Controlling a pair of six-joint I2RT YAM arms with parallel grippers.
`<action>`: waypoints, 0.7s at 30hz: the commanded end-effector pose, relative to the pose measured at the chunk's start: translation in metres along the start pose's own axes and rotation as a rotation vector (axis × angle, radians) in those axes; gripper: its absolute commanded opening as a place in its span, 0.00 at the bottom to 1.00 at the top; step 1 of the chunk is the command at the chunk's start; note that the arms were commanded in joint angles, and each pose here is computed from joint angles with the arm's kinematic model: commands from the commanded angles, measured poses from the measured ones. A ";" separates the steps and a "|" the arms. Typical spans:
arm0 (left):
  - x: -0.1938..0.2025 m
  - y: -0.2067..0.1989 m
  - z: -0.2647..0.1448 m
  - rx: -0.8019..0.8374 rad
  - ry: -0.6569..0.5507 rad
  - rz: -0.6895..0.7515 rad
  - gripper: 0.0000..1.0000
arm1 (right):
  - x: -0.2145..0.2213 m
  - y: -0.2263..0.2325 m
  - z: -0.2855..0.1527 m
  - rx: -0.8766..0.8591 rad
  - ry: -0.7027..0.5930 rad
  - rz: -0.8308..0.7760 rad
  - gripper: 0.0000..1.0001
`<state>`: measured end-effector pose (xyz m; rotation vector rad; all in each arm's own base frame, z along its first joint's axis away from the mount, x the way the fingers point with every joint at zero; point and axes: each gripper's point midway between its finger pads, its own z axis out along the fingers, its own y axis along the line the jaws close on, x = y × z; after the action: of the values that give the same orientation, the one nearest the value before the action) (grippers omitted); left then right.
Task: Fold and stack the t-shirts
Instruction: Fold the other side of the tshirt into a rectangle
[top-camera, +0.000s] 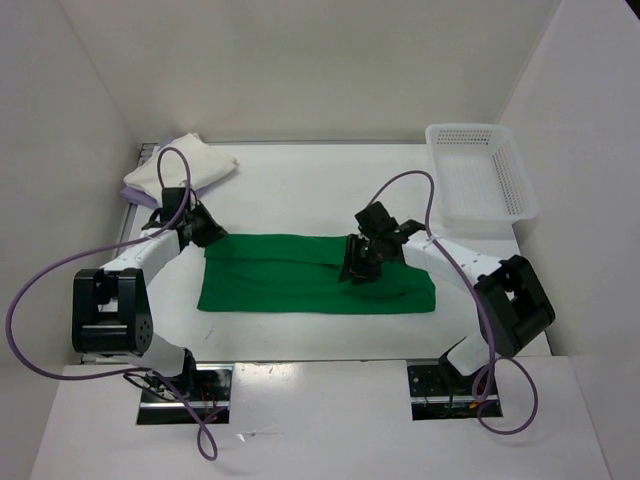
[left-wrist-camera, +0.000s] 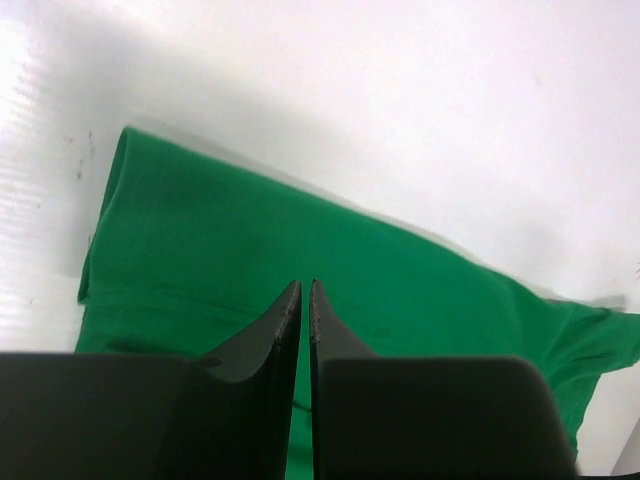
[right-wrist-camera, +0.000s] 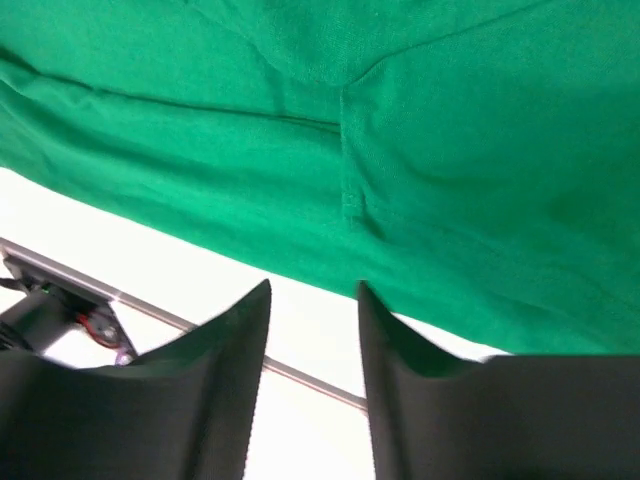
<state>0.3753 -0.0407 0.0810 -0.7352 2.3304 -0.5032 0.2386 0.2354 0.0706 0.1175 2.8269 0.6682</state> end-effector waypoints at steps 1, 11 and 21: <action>-0.023 -0.025 -0.001 0.069 -0.043 0.010 0.13 | -0.009 0.014 -0.016 -0.034 -0.039 -0.020 0.48; 0.001 -0.006 0.019 0.040 0.032 -0.016 0.13 | -0.087 -0.053 -0.015 0.116 -0.260 0.115 0.03; 0.015 0.033 0.052 0.004 0.152 -0.216 0.14 | -0.144 -0.156 0.002 0.285 -0.349 0.355 0.02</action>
<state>0.3828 -0.0443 0.0247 -0.8791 2.4380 -0.5982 0.3535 0.0906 0.0332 0.7041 2.6062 0.3215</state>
